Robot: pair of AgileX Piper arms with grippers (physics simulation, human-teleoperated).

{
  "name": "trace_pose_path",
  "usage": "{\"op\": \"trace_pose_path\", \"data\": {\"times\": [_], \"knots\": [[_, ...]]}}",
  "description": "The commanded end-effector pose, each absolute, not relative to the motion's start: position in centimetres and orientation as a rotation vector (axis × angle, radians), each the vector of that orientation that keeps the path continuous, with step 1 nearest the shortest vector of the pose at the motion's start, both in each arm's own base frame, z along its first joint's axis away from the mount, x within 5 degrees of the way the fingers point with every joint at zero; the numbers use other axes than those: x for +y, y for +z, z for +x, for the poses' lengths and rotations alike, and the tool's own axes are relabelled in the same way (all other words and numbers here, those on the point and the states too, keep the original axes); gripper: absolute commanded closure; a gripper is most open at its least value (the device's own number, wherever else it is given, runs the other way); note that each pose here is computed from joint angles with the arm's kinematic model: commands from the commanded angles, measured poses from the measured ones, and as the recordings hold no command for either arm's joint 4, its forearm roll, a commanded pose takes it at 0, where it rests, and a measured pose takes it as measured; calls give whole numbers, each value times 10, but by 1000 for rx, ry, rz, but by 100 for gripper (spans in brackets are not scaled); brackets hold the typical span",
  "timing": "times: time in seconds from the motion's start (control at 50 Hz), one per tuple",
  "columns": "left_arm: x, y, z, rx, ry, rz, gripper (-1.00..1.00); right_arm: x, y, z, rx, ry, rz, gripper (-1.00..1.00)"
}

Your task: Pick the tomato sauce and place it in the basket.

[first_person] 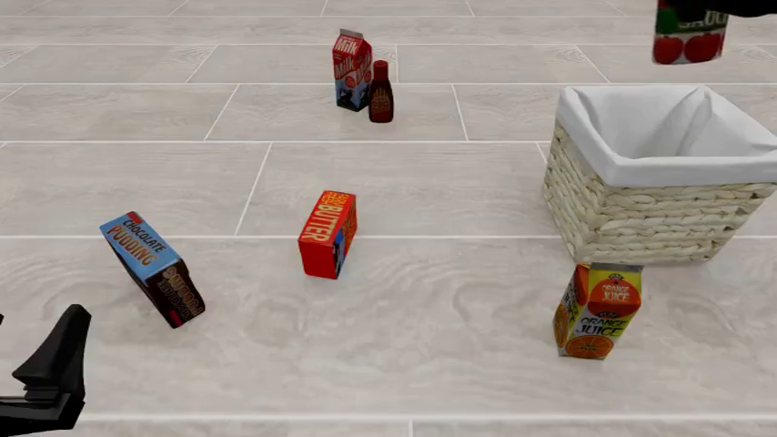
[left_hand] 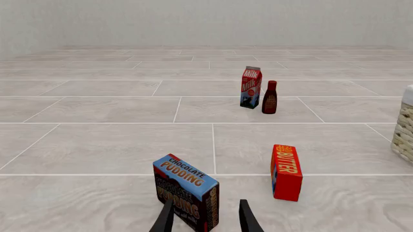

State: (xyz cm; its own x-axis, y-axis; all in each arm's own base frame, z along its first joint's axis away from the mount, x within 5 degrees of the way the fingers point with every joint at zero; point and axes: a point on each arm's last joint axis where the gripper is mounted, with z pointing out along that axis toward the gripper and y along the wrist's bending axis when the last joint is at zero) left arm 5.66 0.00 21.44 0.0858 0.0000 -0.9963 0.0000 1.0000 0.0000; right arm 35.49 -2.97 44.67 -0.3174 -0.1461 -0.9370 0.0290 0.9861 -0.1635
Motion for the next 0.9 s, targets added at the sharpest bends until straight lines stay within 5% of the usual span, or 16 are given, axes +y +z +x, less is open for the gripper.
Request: {"op": "trace_pose_path", "data": {"times": [0.02,0.9], "knots": [[0,214,57,1485,0,0,-100,-42,435,362,1894,-182,-33,100],[0,214,57,1485,0,0,-100,-62,378,397,1970,-181,34,100]]}}
